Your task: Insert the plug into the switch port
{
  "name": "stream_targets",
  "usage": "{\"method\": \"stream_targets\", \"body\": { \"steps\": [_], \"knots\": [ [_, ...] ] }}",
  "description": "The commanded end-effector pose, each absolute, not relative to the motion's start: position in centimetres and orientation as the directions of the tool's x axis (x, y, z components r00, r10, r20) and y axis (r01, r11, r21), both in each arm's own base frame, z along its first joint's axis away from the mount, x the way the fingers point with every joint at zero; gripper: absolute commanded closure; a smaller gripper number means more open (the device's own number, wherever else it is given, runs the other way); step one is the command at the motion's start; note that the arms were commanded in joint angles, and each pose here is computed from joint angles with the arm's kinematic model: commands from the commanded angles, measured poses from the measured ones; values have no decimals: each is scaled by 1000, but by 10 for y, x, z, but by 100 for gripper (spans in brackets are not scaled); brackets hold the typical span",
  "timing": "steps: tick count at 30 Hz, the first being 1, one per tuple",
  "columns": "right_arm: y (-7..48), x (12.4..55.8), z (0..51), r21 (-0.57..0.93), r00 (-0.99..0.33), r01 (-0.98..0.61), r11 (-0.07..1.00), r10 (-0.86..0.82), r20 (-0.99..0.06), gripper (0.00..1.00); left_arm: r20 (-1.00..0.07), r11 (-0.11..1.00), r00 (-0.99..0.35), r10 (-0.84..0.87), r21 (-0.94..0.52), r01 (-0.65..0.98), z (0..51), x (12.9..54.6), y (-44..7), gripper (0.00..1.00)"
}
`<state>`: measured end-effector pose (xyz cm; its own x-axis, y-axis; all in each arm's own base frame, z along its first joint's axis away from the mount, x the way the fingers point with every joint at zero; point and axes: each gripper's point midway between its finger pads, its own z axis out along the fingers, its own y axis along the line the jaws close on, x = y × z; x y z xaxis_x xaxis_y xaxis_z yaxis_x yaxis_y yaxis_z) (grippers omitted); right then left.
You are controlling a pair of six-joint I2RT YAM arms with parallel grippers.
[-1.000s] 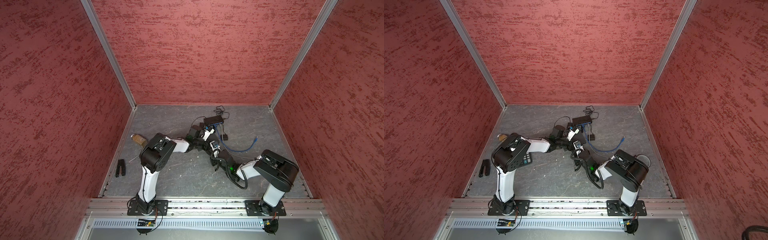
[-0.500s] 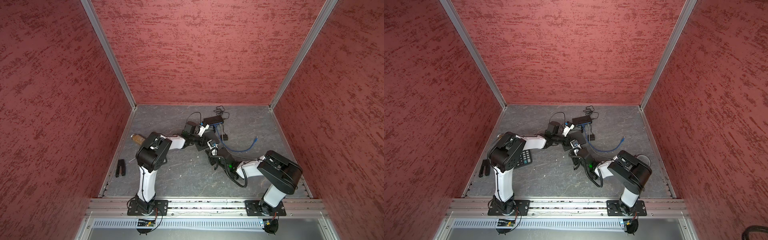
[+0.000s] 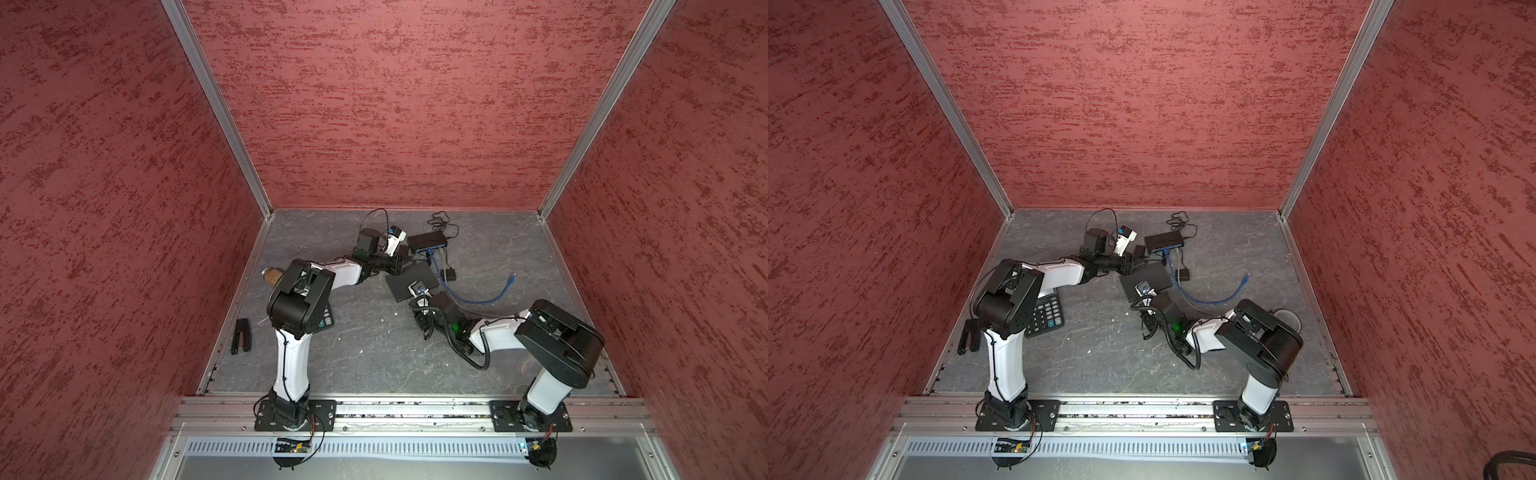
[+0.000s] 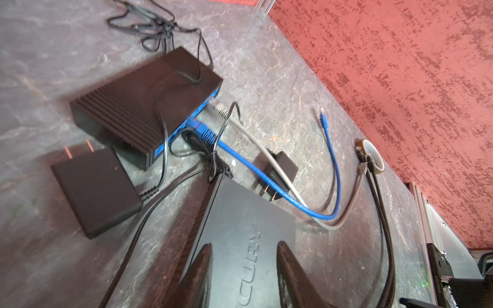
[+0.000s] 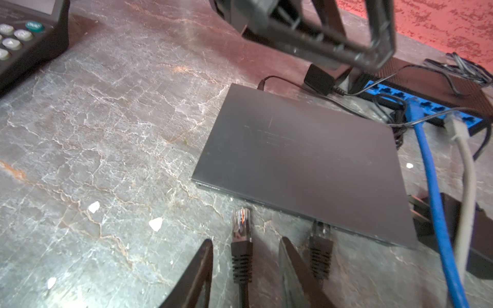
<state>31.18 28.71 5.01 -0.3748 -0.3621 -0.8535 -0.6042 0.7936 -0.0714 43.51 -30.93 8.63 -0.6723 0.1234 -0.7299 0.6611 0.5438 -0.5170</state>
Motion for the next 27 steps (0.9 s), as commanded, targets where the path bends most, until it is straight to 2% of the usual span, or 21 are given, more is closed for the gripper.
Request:
{"method": "stream_targets", "body": {
  "steps": [1, 11, 16, 21, 27],
  "knots": [
    [289, 311, 41, -86, -386, -628, 774, -405, -829, 59, -679, 560, -722, 133, -550, 620, 60, 430, -306, 59],
    [288, 310, 32, -111, -403, -639, 761, -455, -794, 61, -628, 587, -769, 119, -581, 565, 32, 416, -298, 59],
    [288, 313, 30, -165, -395, -638, 752, -504, -768, 61, -626, 583, -771, 115, -586, 563, 28, 414, -298, 59],
    [285, 315, 26, -198, -400, -631, 750, -534, -745, 68, -631, 572, -767, 113, -590, 570, 28, 413, -299, 59],
    [285, 313, 24, -217, -403, -635, 741, -557, -726, 67, -634, 568, -764, 115, -589, 574, 28, 413, -299, 59]
  ]
}}
